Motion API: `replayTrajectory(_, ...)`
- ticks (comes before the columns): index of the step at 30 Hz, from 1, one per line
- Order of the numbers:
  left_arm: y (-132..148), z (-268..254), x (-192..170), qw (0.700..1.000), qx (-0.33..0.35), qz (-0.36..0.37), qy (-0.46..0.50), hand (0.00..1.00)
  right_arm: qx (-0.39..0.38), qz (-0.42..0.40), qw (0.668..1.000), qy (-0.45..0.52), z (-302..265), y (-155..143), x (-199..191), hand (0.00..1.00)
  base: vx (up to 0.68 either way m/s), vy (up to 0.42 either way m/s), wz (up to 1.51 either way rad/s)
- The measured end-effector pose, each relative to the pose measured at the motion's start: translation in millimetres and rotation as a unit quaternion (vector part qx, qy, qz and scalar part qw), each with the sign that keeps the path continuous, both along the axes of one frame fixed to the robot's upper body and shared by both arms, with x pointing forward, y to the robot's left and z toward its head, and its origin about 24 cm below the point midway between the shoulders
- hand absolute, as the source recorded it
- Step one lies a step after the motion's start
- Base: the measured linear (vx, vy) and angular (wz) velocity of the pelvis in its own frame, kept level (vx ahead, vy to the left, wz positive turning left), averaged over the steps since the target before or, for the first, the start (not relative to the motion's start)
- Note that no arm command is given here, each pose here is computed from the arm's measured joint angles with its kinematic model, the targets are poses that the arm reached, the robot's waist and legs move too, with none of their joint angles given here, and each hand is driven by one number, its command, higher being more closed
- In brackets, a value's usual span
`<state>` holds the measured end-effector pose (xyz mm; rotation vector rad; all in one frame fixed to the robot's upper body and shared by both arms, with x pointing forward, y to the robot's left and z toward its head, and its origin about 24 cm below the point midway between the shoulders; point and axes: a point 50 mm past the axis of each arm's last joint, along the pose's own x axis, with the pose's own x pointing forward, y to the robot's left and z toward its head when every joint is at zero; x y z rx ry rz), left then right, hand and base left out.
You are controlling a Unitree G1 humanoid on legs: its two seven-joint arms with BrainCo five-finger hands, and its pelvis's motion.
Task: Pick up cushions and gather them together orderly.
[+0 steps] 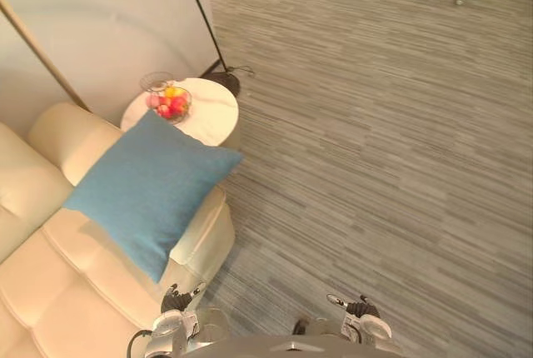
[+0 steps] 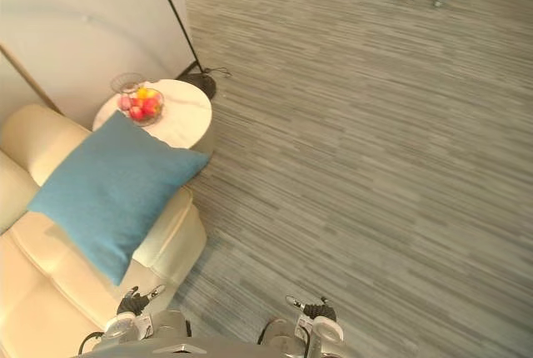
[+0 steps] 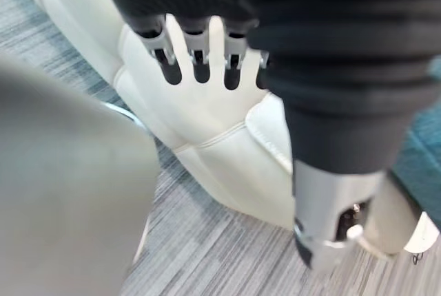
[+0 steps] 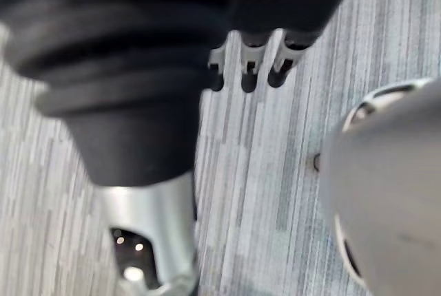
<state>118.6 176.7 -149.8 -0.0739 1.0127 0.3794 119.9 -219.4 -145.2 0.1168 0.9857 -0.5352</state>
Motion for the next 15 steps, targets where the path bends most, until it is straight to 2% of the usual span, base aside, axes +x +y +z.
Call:
replayTrajectory(2, -0.4, -0.3, 0.1, 1.000, 0.005, -0.018, 0.003, 0.00, 0.002, -0.007, 1.000, 0.005, -0.9, -1.3, -1.5, 0.00, 0.24, 0.037, 0.90)
replayTrajectory(6, 15.1, 2.0, 2.8, 0.999, 0.028, -0.030, 0.003, 0.00, 0.024, -0.009, 1.000, 0.007, -4.4, 15.1, -1.9, 0.00, 0.19, 0.060, 0.86)
replayTrajectory(15, 18.5, -1.3, -2.4, 0.999, 0.032, -0.033, 0.020, 0.00, 0.016, 0.022, 1.000, 0.007, -3.8, 17.2, -0.1, 0.00, 0.08, 0.026, 0.57)
